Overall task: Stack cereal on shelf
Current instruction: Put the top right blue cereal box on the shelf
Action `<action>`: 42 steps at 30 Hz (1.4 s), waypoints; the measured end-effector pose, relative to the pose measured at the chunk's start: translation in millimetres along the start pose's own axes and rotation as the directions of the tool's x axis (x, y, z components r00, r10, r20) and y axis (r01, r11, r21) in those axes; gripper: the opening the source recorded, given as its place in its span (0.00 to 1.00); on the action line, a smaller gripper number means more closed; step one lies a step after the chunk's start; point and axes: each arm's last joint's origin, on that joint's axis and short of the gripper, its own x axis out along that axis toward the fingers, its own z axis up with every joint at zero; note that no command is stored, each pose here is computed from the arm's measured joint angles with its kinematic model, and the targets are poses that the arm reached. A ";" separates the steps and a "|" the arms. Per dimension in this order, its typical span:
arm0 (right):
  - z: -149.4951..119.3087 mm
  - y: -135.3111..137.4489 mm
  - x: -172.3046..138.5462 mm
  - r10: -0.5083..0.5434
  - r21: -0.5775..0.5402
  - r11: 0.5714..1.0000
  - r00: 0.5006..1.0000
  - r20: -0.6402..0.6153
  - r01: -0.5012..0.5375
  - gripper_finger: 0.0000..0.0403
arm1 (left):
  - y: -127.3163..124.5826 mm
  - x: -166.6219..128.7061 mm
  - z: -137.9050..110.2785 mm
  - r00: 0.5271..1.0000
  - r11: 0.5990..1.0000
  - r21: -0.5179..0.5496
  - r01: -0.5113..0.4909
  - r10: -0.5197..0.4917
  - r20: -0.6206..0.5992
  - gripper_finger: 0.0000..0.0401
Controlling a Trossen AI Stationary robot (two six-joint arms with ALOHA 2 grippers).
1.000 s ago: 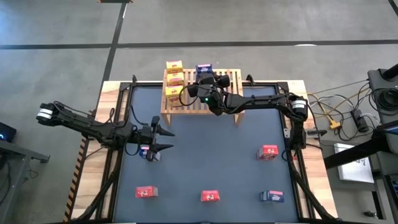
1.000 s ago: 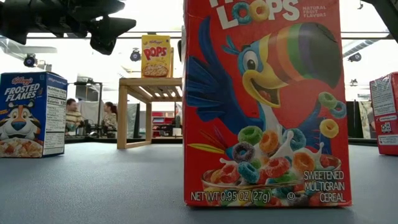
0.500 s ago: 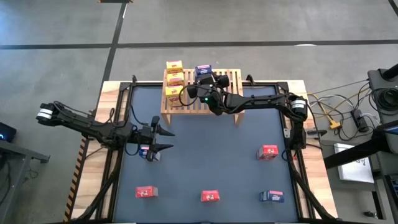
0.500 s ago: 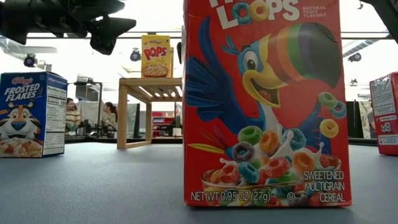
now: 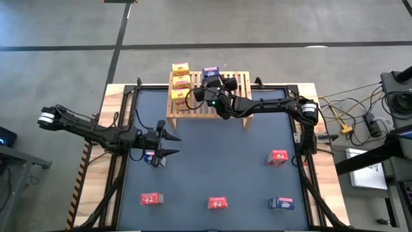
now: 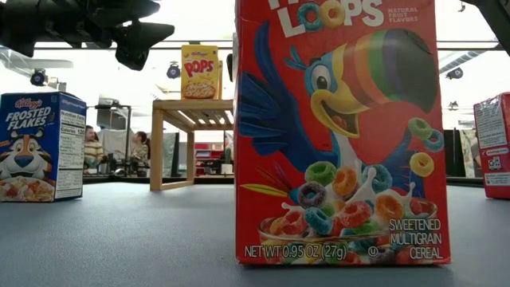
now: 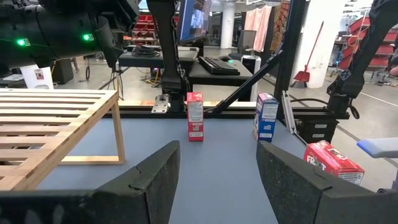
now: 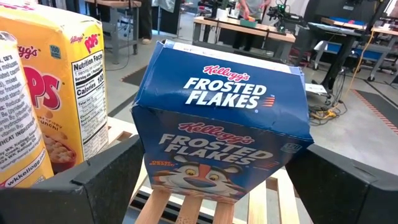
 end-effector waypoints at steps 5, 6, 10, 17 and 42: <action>0.0 0.0 0.0 0.000 0.000 1.000 1.000 0.000 0.000 0.90 | 0.0 0.0 0.0 1.000 1.000 0.000 0.000 0.000 0.000 0.49; 0.0 0.0 0.0 0.000 0.000 1.000 1.000 0.000 0.000 0.90 | 0.0 0.0 0.0 1.000 1.000 0.000 0.000 0.000 0.000 0.49; 0.0 0.0 0.0 0.000 0.000 1.000 1.000 0.000 0.000 0.90 | 0.0 0.0 0.0 1.000 1.000 0.000 0.000 0.000 0.000 0.49; 0.2 0.0 0.0 0.000 0.001 1.000 1.000 0.001 0.000 0.88 | 0.0 0.0 0.0 1.000 1.000 0.000 0.000 0.000 0.000 0.49; 23.8 -19.0 -22.8 0.005 0.043 0.999 1.000 -0.026 -0.004 0.73 | -0.1 0.0 -0.1 1.000 1.000 0.000 0.000 0.000 -0.001 0.49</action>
